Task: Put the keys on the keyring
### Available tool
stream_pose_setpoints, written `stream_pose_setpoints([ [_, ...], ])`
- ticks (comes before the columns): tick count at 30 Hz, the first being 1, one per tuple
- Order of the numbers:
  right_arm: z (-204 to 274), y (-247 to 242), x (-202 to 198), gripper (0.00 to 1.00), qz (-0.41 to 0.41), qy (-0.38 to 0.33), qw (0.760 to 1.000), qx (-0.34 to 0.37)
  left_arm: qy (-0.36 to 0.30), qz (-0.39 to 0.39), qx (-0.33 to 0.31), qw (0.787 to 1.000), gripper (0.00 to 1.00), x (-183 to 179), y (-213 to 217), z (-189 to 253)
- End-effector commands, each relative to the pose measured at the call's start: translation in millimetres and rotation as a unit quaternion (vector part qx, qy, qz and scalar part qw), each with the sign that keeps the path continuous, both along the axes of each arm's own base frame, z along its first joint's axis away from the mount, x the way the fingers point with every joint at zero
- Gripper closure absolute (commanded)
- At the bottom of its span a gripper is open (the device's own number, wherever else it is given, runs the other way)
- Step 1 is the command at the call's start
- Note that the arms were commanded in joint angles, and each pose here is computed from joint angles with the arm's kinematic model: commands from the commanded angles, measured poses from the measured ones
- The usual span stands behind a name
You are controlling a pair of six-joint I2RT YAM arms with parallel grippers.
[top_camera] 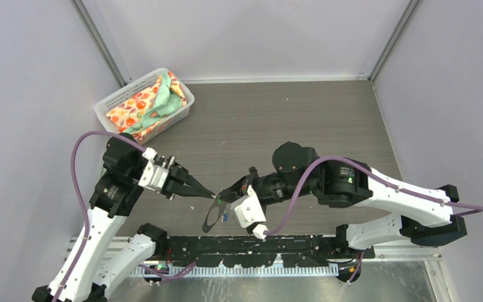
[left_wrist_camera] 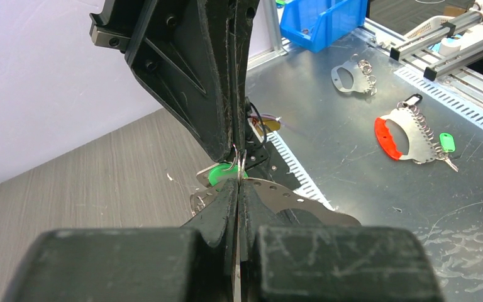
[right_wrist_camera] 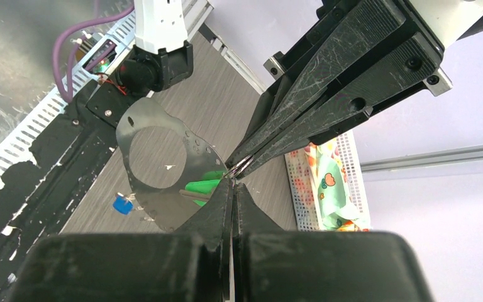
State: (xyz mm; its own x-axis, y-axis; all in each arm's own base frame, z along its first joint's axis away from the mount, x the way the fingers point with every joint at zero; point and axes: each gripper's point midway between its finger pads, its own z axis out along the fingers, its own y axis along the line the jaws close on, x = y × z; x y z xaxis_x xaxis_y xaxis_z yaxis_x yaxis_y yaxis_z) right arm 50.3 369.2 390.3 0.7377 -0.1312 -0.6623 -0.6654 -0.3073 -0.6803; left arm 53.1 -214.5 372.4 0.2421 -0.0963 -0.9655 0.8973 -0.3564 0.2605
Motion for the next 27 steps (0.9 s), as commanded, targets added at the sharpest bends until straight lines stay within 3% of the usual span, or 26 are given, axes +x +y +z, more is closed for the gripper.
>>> stream_pose_setpoints([
  [1, 26, 0, -2, 0.99, 0.003, -0.012, 0.999, 0.033, -0.023, 0.005, -0.011, 1.0, 1.0, -1, 0, 10],
  [27, 31, 14, -1, 0.99, 0.003, -0.013, 0.999, 0.035, -0.032, 0.003, -0.014, 0.999, 1.0, -4, 1, 6],
])
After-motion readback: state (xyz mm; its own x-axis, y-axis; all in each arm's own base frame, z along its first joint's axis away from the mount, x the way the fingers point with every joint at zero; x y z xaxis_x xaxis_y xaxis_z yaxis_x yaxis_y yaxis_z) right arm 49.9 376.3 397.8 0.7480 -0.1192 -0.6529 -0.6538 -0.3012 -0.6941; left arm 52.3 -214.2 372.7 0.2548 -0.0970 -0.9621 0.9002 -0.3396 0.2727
